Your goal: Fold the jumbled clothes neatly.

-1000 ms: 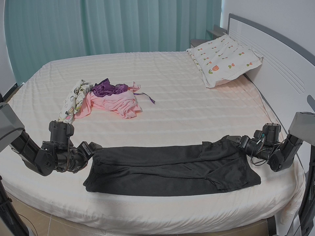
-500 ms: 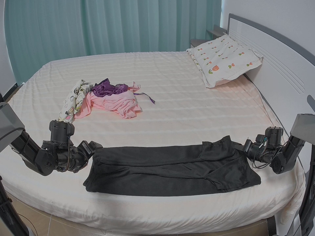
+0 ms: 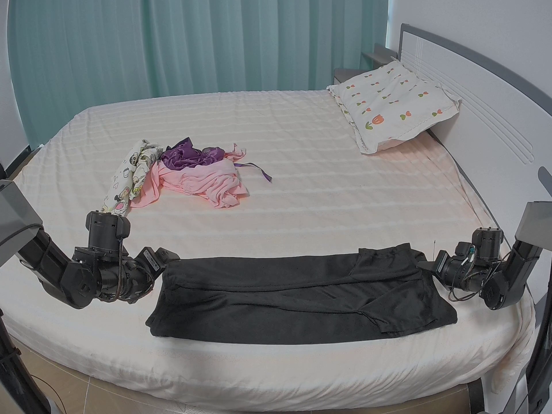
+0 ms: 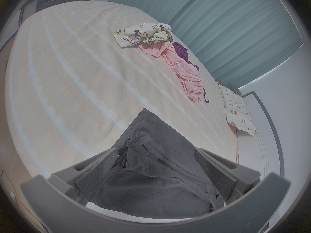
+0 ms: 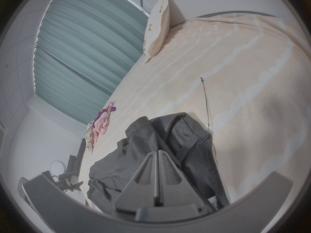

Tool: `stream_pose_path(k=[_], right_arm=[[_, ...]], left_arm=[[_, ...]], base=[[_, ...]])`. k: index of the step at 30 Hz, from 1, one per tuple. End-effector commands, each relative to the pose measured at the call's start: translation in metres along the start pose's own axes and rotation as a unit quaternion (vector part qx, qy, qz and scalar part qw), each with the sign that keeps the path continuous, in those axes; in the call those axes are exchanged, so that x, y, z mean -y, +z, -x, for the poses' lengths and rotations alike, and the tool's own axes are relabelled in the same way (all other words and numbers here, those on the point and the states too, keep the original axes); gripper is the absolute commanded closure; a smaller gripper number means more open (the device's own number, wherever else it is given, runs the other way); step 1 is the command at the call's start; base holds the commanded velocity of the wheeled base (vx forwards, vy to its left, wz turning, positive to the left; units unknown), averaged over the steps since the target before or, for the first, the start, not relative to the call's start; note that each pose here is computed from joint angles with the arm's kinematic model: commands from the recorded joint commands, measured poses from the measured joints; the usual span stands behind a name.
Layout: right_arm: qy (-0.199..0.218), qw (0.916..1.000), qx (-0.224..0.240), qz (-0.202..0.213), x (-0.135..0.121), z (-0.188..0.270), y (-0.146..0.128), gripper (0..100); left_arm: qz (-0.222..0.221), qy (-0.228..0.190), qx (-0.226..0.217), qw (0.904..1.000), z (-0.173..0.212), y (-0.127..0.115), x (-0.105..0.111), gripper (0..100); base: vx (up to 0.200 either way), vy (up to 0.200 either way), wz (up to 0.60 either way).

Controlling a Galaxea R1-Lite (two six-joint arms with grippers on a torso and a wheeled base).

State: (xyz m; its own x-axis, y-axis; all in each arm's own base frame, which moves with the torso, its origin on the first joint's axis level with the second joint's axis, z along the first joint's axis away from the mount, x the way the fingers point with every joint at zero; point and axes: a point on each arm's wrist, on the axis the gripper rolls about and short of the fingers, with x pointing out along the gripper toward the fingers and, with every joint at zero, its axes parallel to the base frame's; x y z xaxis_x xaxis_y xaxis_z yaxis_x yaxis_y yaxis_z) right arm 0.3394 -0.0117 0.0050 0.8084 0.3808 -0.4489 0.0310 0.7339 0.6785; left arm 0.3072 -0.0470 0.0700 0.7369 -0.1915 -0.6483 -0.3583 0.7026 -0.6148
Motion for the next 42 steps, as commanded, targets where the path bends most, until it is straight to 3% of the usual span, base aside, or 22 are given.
stream_pose_path(k=[1,4,5,12,17,18,21,27,40,42], right_arm=[[-0.001,1.0000,0.004,-0.001,0.001,0.002,0.002,100],[-0.003,1.0000,0.003,-0.002,0.002,0.002,0.001,100],[-0.003,1.0000,0.002,-0.002,0.002,0.001,0.001,0],[0.001,0.9999,0.015,0.002,-0.010,0.017,0.005,0],[-0.028,0.9993,0.025,-0.001,-0.018,0.040,-0.005,0],[-0.028,0.9993,0.025,-0.001,-0.018,0.040,-0.005,0],[-0.059,0.9978,0.020,-0.023,-0.020,0.055,-0.023,0],[-0.062,0.9943,0.010,-0.087,-0.020,0.072,-0.039,0],[-0.033,0.9971,0.000,-0.068,-0.029,0.071,-0.056,0],[-0.031,0.9972,0.002,-0.067,-0.030,0.073,-0.056,0]], left_arm=[[0.000,0.002,-0.002,1.0000,-0.002,-0.001,-0.001,0],[0.000,0.002,-0.002,1.0000,-0.002,-0.001,-0.001,0],[0.000,0.002,-0.002,1.0000,-0.002,0.000,-0.001,0],[-0.013,-0.002,0.003,0.9999,-0.002,0.005,0.000,0],[-0.097,0.018,-0.015,0.9950,-0.013,0.004,-0.011,0],[-0.097,0.018,-0.015,0.9950,-0.013,0.004,-0.011,0],[-0.130,0.037,-0.042,0.9899,-0.029,-0.001,-0.016,0],[-0.162,0.046,-0.068,0.9834,-0.046,-0.006,-0.025,0],[-0.187,0.012,-0.074,0.9795,-0.058,0.001,-0.019,0],[-0.207,0.015,-0.081,0.9749,-0.061,-0.002,-0.023,0]], base=[[0.000,0.000,0.00],[0.000,0.000,0.00],[0.000,0.000,0.00],[0.000,0.000,0.00],[0.000,0.000,0.00],[0.000,0.000,0.00],[0.000,0.000,0.00],[0.000,0.000,0.00],[0.000,0.000,0.00],[0.000,0.000,0.00]])
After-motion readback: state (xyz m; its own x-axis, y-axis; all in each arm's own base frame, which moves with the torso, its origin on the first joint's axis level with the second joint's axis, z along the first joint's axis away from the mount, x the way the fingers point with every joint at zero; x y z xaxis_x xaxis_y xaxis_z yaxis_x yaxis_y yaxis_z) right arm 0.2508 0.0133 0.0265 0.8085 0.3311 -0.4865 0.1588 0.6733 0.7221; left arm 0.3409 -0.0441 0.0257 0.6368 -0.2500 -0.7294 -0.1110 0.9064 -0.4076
